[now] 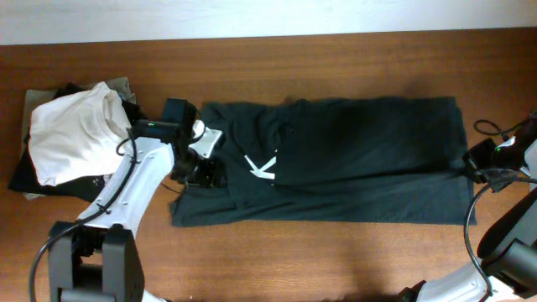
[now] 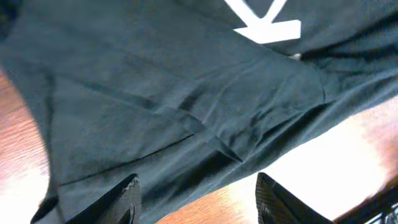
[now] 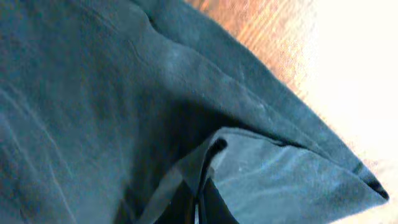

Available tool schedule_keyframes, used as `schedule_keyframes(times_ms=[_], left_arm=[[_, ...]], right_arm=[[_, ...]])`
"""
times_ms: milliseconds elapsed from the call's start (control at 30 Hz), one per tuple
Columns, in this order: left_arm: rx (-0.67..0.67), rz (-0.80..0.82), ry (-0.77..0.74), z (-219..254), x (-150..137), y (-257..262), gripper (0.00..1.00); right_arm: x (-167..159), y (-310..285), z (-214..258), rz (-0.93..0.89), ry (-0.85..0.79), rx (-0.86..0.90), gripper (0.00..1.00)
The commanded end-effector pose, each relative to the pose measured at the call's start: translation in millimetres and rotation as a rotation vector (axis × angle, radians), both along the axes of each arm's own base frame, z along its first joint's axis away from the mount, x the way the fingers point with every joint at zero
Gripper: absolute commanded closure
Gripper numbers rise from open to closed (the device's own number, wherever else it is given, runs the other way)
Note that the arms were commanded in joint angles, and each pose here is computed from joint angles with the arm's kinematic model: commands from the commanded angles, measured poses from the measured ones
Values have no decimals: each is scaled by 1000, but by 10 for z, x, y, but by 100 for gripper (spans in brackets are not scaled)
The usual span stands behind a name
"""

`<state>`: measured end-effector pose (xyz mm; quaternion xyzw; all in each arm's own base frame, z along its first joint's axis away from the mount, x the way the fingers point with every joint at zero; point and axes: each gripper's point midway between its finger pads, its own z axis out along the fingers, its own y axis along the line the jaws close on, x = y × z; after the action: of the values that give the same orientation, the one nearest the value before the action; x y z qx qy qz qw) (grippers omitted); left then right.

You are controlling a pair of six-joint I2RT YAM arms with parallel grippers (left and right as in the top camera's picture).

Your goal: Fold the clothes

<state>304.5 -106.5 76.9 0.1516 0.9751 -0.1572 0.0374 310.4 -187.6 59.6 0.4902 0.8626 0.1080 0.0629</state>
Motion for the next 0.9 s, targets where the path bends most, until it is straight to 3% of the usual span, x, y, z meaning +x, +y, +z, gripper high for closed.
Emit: schedule_keyframes(times_ms=[0,67,233,333,400,433,600,700,833,867], left_arm=[[26,-134,-77,34,37,-230,37],[133,-202,-60,-179,8,-281,35],[172,-294,99,-664,-246,-456,36],[214,-321,104,-750,-271,-467,64],[227,-322,111,-820,-258,-454,93],[229,-322,119,-817,-277,-446,100],[197,-311,13,-191,184,-655,100],[191,-305,-48,-156,333,-703,100],[230,-244,-263,-90,851,-748,100],[243,-241,-270,-89,869,-729,93]], right_arm=[[81,-28,104,0,-37,-21,96],[112,-42,109,1,-48,-29,96],[157,-19,113,14,-57,-36,96],[157,-19,113,14,-57,-36,96],[157,-19,113,14,-57,-37,96],[157,-19,113,14,-57,-36,96],[153,-24,112,14,-55,-39,96],[164,-32,114,14,-60,-43,96],[306,-132,152,14,-120,-85,96],[313,-138,154,14,-123,-88,76]])
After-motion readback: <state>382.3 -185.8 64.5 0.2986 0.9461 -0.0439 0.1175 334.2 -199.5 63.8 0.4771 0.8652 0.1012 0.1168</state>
